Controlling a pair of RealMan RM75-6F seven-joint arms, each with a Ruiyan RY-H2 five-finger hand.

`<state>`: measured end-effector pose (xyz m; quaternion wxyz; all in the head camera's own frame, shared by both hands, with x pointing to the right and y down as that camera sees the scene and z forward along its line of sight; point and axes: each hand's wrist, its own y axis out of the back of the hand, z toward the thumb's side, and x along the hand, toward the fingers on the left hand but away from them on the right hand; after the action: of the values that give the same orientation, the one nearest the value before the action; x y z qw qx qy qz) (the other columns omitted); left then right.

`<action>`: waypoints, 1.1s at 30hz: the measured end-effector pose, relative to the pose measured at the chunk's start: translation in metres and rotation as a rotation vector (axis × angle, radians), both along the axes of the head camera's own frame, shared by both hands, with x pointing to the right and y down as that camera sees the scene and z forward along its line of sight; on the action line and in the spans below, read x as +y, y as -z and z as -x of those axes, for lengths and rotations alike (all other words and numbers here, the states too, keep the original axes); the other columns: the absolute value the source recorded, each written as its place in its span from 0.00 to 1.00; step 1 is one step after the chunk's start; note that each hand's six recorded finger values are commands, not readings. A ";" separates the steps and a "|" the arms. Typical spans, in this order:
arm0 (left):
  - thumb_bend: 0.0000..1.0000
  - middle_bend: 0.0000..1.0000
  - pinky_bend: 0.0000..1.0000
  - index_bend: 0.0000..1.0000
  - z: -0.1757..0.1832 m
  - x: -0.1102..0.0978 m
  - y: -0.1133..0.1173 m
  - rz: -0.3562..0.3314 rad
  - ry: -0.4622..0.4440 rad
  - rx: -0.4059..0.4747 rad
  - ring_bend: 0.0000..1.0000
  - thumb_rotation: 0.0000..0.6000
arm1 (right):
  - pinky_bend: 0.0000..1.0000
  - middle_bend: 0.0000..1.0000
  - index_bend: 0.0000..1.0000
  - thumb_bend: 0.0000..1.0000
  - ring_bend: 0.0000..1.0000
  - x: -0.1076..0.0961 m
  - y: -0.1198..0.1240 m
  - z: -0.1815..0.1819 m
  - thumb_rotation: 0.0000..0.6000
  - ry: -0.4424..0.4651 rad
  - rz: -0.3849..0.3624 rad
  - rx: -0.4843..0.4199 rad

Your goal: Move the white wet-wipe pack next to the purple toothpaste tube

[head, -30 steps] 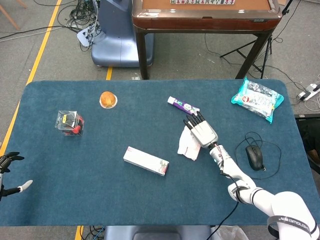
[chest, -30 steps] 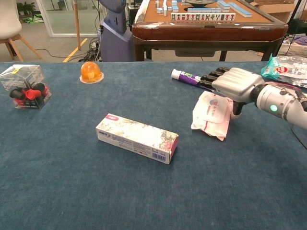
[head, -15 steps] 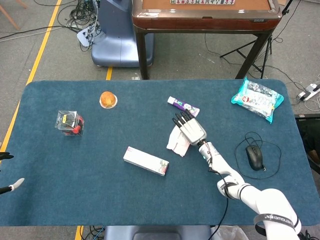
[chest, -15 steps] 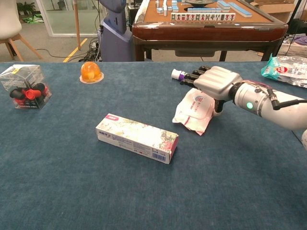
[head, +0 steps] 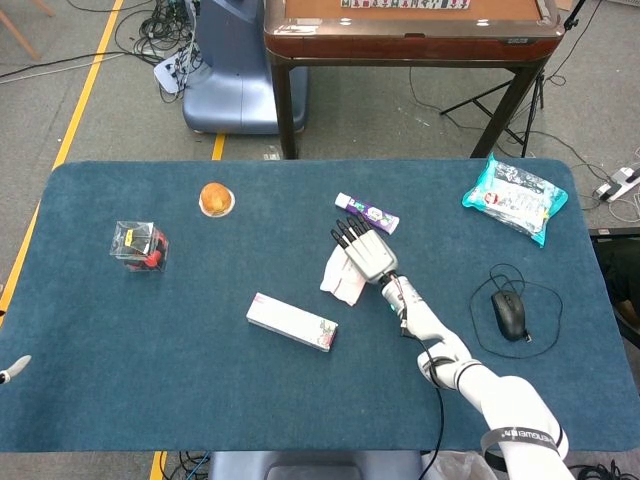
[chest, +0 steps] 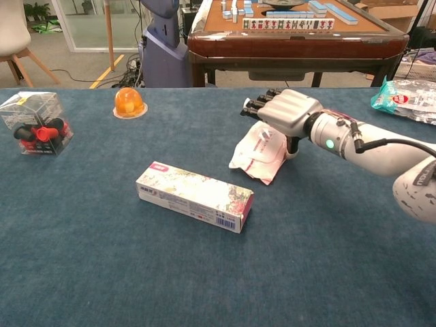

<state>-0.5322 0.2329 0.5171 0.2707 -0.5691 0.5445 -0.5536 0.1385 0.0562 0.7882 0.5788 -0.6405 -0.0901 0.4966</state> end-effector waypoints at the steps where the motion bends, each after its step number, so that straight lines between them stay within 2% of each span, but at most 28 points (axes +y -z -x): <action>1: 0.06 0.27 0.43 0.32 0.000 0.000 0.000 0.000 0.001 -0.001 0.22 1.00 | 0.00 0.00 0.00 0.00 0.00 -0.001 0.001 0.001 1.00 0.001 -0.003 -0.003; 5: 0.06 0.27 0.43 0.33 0.001 0.001 0.001 0.004 0.005 -0.004 0.22 1.00 | 0.00 0.00 0.00 0.00 0.00 -0.004 0.003 0.003 1.00 -0.005 -0.015 -0.016; 10: 0.06 0.28 0.43 0.42 0.000 0.003 -0.002 0.038 0.000 -0.002 0.23 1.00 | 0.00 0.00 0.00 0.00 0.00 -0.010 0.004 0.006 1.00 -0.017 -0.026 -0.025; 15: 0.06 0.28 0.43 0.42 -0.006 0.003 -0.007 0.067 -0.019 -0.003 0.23 1.00 | 0.00 0.00 0.00 0.00 0.00 -0.013 0.005 0.013 1.00 -0.026 -0.029 -0.036; 25: 0.06 0.29 0.43 0.42 -0.009 0.004 -0.009 0.073 -0.026 -0.003 0.23 1.00 | 0.00 0.00 0.00 0.00 0.00 -0.013 0.006 0.027 1.00 -0.018 -0.028 -0.058; 33: 0.06 0.29 0.43 0.42 -0.020 0.004 -0.009 0.068 -0.063 0.014 0.23 1.00 | 0.00 0.00 0.00 0.00 0.00 -0.020 0.025 0.015 1.00 -0.019 -0.083 -0.099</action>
<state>-0.5123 0.2372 0.5260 0.2647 -0.5987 0.5090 -0.5589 0.1232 0.0362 0.7632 0.5949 -0.6391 -0.1452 0.4655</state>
